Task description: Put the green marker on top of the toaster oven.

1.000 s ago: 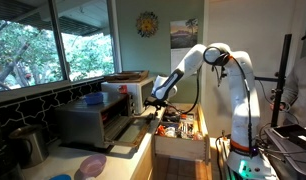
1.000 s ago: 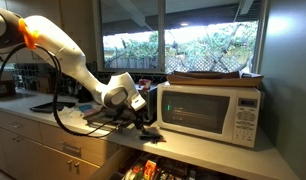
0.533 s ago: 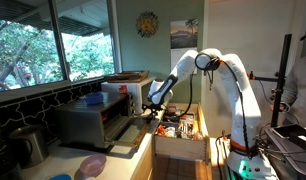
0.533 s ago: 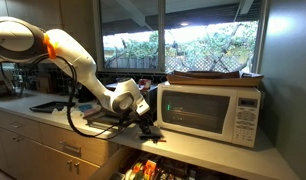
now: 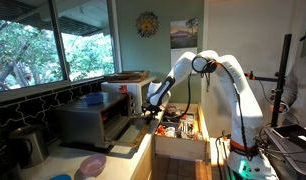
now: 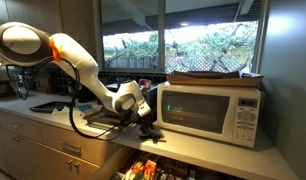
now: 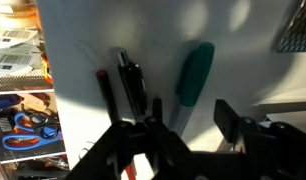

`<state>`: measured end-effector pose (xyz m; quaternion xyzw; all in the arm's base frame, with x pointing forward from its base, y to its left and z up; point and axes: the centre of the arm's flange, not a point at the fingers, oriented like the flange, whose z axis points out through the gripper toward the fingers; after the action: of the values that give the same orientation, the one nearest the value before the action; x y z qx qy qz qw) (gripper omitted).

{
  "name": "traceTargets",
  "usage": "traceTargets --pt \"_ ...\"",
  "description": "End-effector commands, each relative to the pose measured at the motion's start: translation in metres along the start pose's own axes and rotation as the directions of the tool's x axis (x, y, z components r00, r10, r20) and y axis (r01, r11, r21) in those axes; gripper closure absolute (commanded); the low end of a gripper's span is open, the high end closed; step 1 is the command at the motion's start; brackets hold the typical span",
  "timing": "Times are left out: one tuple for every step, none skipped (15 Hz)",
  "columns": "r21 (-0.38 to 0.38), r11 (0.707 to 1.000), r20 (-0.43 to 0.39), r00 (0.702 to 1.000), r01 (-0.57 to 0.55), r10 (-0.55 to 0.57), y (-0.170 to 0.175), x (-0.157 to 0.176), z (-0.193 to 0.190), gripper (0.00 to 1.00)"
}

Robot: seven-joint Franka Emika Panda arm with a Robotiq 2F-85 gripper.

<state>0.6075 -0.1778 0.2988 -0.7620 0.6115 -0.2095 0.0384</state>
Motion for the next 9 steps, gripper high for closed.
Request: traceTargets --pt "-0.048 0.999 0.014 1.0 -0.02 0.021 -0.004 -0.001 0.006 0.7" --pt "-0.053 0.998 0.018 1.0 -0.019 0.02 -0.004 -0.001 0.006 0.79" --pt "-0.058 0.998 0.021 1.0 -0.021 0.022 -0.004 0.0 0.007 0.88" --pt "-0.062 0.998 0.025 0.999 -0.021 0.023 -0.005 0.0 0.007 0.96" --pt "-0.063 0.998 0.027 0.999 -0.021 0.023 -0.006 0.0 0.006 0.99" --pt "-0.062 0.998 0.028 0.999 -0.022 0.024 -0.006 0.0 0.005 0.96" --pt "-0.049 0.999 0.03 0.999 -0.016 0.017 -0.006 0.0 -0.006 0.94" --pt "-0.041 0.999 0.029 0.999 -0.013 0.014 -0.006 -0.001 -0.011 0.94" --pt "-0.003 1.0 0.014 1.0 0.003 -0.003 -0.002 0.0 -0.04 0.94"
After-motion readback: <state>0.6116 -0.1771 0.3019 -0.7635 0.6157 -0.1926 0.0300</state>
